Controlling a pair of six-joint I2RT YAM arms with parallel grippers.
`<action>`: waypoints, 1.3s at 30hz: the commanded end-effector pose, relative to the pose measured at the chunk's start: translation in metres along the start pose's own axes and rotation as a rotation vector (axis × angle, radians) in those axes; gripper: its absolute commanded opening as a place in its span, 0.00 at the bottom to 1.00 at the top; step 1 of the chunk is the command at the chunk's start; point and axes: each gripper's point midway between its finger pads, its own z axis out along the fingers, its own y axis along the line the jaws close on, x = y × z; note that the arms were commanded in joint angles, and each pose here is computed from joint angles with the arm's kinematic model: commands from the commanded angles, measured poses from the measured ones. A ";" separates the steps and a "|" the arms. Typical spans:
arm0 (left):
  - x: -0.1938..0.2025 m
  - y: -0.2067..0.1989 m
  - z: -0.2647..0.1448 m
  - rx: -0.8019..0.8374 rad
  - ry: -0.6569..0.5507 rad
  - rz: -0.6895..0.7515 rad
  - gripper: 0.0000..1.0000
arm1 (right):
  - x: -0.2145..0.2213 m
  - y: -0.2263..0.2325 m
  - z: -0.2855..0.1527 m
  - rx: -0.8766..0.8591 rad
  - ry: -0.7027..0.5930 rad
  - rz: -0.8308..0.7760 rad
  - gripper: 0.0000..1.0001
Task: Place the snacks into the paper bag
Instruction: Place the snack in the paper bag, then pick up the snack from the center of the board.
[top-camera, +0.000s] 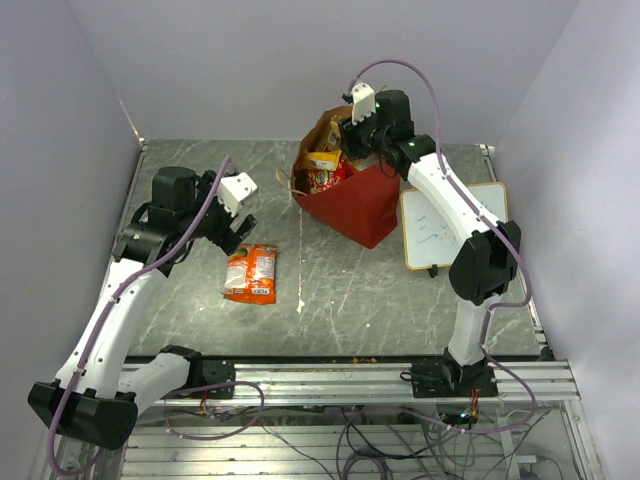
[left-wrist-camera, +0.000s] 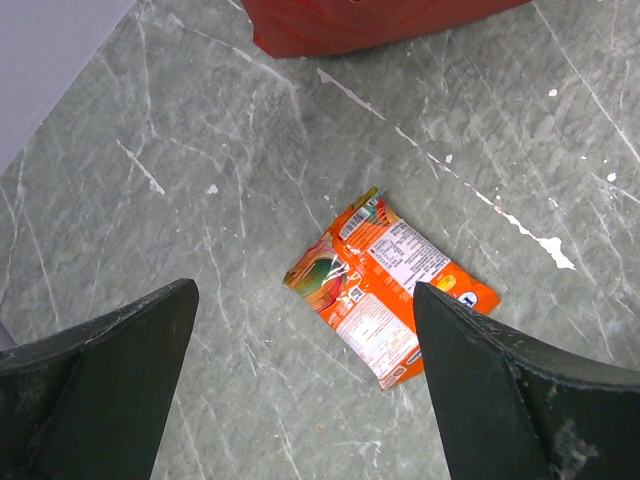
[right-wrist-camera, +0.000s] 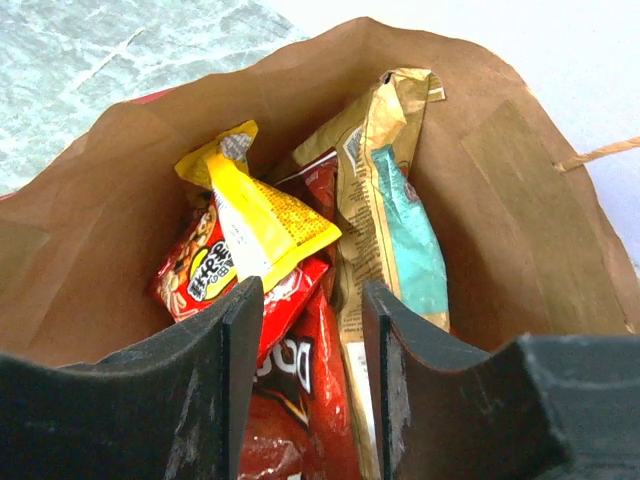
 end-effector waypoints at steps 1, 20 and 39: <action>0.005 0.001 0.010 0.010 -0.002 0.020 0.99 | -0.022 -0.001 -0.028 0.007 -0.060 -0.025 0.44; 0.104 0.032 0.059 0.109 0.241 -0.179 0.93 | -0.030 0.063 -0.140 -0.244 -0.167 -0.121 0.50; 0.169 0.033 0.133 0.370 0.345 -0.377 0.90 | -0.004 0.108 -0.180 -0.458 -0.204 -0.118 0.56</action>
